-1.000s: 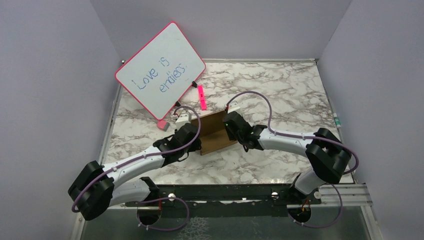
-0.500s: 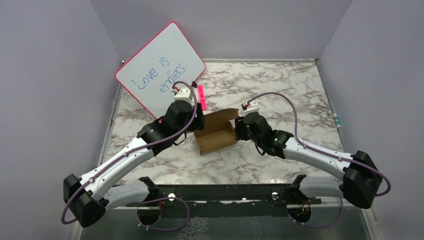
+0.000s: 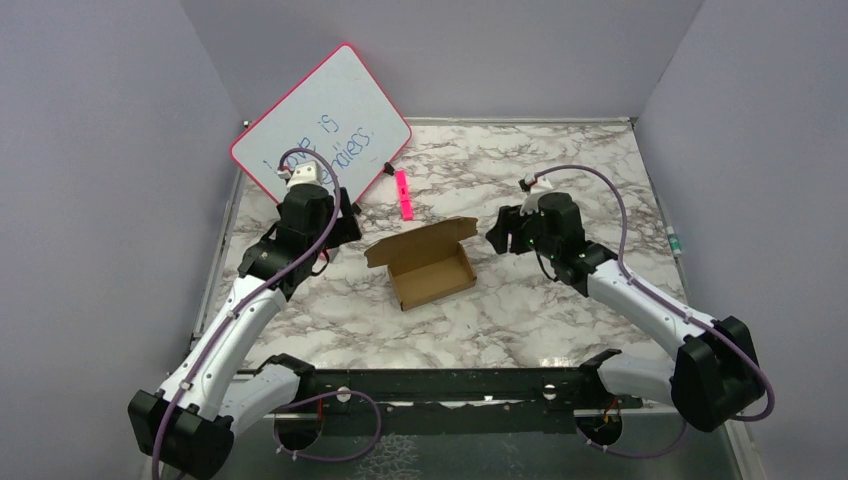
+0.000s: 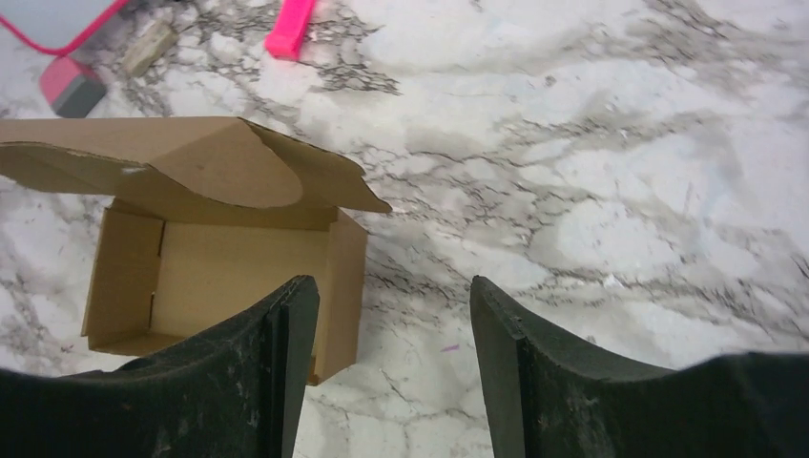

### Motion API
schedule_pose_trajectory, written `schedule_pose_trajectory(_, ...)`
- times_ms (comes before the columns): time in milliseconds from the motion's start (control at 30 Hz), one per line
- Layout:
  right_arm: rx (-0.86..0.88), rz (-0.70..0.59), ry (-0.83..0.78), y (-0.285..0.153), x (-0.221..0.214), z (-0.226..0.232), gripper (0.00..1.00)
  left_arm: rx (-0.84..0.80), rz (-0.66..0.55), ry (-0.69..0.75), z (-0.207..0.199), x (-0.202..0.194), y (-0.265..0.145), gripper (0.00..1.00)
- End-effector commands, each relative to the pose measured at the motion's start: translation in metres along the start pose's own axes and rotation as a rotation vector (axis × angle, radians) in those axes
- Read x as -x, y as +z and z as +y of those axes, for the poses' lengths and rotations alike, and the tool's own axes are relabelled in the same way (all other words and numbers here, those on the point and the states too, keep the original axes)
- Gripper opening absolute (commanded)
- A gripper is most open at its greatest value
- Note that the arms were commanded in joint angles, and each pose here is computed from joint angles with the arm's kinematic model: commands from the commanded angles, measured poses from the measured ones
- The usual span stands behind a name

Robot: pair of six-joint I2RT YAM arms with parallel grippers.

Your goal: Fold the paper box

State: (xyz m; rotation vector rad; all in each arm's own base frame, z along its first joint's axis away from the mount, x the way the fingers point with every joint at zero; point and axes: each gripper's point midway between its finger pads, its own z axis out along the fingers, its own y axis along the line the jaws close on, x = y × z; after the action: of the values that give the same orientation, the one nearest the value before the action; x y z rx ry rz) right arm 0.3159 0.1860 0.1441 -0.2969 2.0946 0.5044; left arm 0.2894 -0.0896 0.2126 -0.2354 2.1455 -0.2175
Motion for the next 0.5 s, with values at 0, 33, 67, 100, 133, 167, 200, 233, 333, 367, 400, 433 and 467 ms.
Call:
schedule_pose_trajectory(0,0.244,-0.044,-0.131,0.01,0.026,0.031,0.66,-0.103,0.11,-0.066,-0.001,-0.027,0.007,0.85)
schedule_pose_trajectory(33,0.255,-0.041,-0.158,0.013,0.025,0.032,0.67,-0.109,0.113,-0.073,0.0,-0.028,0.007,0.85)
schedule_pose_trajectory(67,0.265,-0.037,-0.179,0.015,0.027,0.032,0.68,-0.107,0.104,-0.068,0.002,-0.026,0.006,0.85)
schedule_pose_trajectory(100,0.279,-0.03,-0.203,0.017,0.027,0.033,0.69,-0.085,0.088,-0.061,0.006,-0.023,0.004,0.85)
schedule_pose_trajectory(133,0.296,-0.034,-0.231,0.018,0.031,0.036,0.7,-0.066,0.071,-0.052,0.01,-0.019,0.0,0.85)
schedule_pose_trajectory(167,0.313,-0.038,-0.269,0.019,0.034,0.037,0.71,-0.05,0.057,-0.039,0.014,-0.015,-0.004,0.85)
schedule_pose_trajectory(200,0.325,-0.039,-0.292,0.02,0.035,0.039,0.72,-0.042,0.043,-0.025,0.016,-0.011,-0.008,0.85)
schedule_pose_trajectory(233,0.332,-0.044,-0.313,0.022,0.038,0.04,0.73,-0.04,0.028,-0.005,0.018,-0.008,-0.011,0.86)
schedule_pose_trajectory(333,0.371,-0.043,-0.372,0.025,0.045,0.045,0.73,-0.059,0.017,0.074,0.019,-0.006,-0.014,0.88)
schedule_pose_trajectory(367,0.383,-0.021,-0.384,0.027,0.043,0.046,0.73,-0.072,0.02,0.101,0.017,-0.005,-0.015,0.88)
schedule_pose_trajectory(400,0.395,-0.004,-0.397,0.029,0.042,0.047,0.73,-0.092,0.026,0.13,0.015,-0.006,-0.015,0.88)
schedule_pose_trajectory(433,0.41,0.012,-0.411,0.031,0.041,0.048,0.73,-0.106,0.035,0.151,0.013,-0.007,-0.015,0.88)
schedule_pose_trajectory(467,0.43,0.025,-0.425,0.033,0.04,0.049,0.72,-0.119,0.037,0.17,0.011,-0.007,-0.016,0.88)
